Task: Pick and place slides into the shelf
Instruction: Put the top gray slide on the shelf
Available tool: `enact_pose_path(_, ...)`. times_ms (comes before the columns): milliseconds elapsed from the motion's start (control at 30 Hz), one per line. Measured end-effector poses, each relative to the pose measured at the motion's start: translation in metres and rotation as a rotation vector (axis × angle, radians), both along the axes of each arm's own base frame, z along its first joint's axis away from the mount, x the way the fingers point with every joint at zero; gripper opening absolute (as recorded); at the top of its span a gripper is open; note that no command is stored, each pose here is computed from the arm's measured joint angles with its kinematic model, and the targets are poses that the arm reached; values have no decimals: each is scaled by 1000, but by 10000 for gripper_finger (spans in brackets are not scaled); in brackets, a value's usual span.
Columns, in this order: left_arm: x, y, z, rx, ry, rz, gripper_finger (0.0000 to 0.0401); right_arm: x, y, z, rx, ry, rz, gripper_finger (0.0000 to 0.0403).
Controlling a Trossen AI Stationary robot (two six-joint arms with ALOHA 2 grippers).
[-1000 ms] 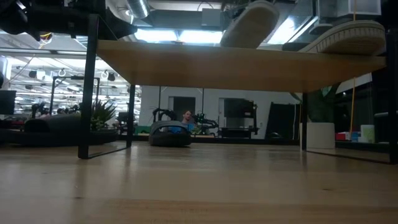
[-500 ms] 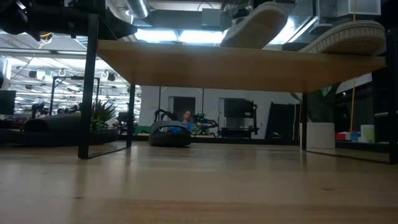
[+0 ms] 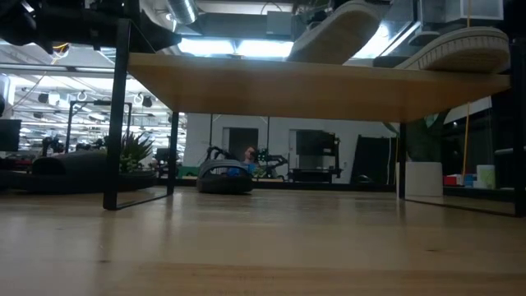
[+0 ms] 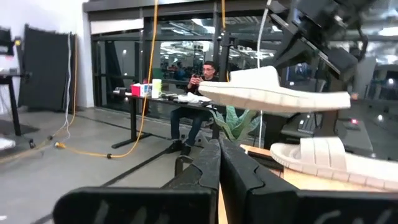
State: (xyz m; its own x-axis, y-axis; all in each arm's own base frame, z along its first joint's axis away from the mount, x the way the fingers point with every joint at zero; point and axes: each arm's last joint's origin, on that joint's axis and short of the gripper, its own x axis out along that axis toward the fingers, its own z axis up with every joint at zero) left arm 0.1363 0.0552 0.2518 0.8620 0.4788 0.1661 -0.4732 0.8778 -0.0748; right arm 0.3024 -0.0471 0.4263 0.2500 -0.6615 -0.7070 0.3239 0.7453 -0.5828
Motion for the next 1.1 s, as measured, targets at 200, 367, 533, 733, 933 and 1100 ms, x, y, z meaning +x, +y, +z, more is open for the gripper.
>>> enact_pose_path(200,3,-7,-2,27,35,-61,0,0,13,0,12,-77,-73,0)
enact_pose_path(367,5,-14,-3,30,45,-137,0,4,39,-2,17,-116,-39,0)
enact_pose_path(533,7,-17,-4,27,55,-161,0,20,74,-18,8,-96,26,0)
enact_pose_path(733,7,-18,-8,14,92,-166,0,43,108,-50,15,-37,46,0)
enact_pose_path(933,7,-18,-9,9,104,-167,0,60,118,-74,12,-13,11,0)
enact_pose_path(1100,7,-18,-9,5,103,-167,0,68,119,-85,-15,-17,-24,0)
